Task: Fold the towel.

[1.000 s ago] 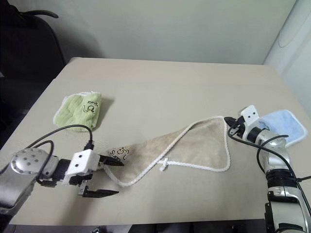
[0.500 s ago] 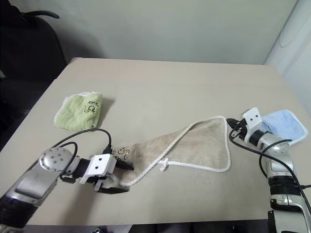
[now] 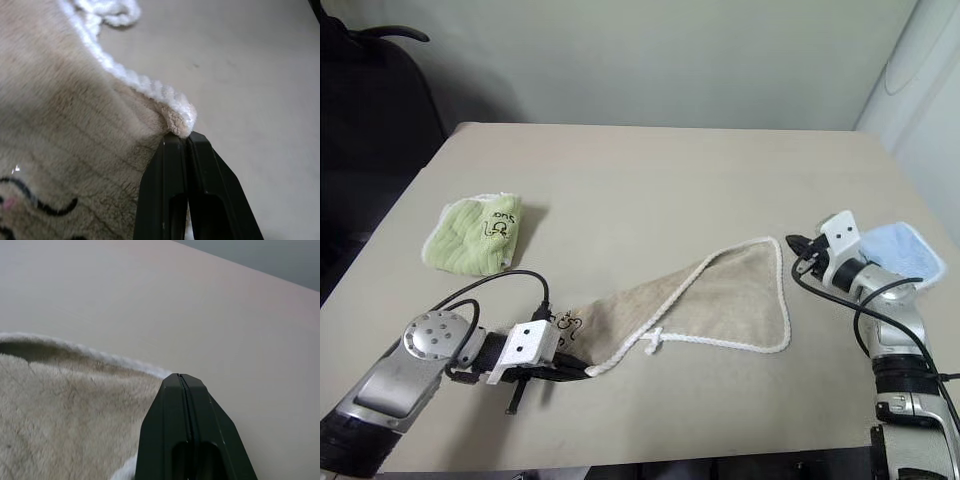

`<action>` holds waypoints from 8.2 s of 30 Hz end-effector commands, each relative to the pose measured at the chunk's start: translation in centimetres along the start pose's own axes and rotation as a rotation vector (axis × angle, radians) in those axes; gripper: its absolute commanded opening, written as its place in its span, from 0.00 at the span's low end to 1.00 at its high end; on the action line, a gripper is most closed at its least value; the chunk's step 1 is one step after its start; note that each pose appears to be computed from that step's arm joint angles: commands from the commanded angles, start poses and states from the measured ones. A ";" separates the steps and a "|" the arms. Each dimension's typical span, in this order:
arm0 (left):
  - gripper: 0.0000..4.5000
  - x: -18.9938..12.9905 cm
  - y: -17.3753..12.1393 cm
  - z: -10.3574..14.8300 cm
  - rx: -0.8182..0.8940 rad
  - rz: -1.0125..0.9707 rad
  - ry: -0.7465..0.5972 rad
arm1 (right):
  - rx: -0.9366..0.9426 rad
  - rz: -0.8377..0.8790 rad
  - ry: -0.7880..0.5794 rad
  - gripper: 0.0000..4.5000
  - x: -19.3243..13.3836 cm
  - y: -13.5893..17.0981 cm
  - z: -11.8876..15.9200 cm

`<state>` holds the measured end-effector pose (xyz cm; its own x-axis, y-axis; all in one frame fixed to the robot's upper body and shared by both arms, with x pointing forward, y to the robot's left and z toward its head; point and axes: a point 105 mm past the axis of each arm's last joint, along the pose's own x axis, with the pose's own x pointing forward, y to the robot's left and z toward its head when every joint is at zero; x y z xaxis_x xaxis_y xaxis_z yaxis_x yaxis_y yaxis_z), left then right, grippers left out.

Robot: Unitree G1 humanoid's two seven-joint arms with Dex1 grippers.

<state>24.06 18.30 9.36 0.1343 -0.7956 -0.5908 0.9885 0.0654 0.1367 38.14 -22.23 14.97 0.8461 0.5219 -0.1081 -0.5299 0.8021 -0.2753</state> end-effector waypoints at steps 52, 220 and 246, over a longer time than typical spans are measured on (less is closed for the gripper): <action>0.00 -16.4 18.6 13.8 -0.170 1.042 -0.886 | -0.106 -0.313 -0.232 0.00 0.4 -12.0 16.4; 1.00 -4.4 8.6 7.2 -0.299 0.786 -0.649 | 1.199 -0.049 0.168 0.98 6.7 3.8 -2.6; 1.00 -3.3 8.6 7.2 -0.311 0.770 -0.645 | 0.392 -0.032 -0.002 0.00 1.8 -3.6 8.2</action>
<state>31.70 17.70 17.09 0.7779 -0.6229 0.0830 0.6255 0.7802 -0.0062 41.32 -23.36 20.67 0.8833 0.4375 -0.1685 -0.3978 0.8896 0.2244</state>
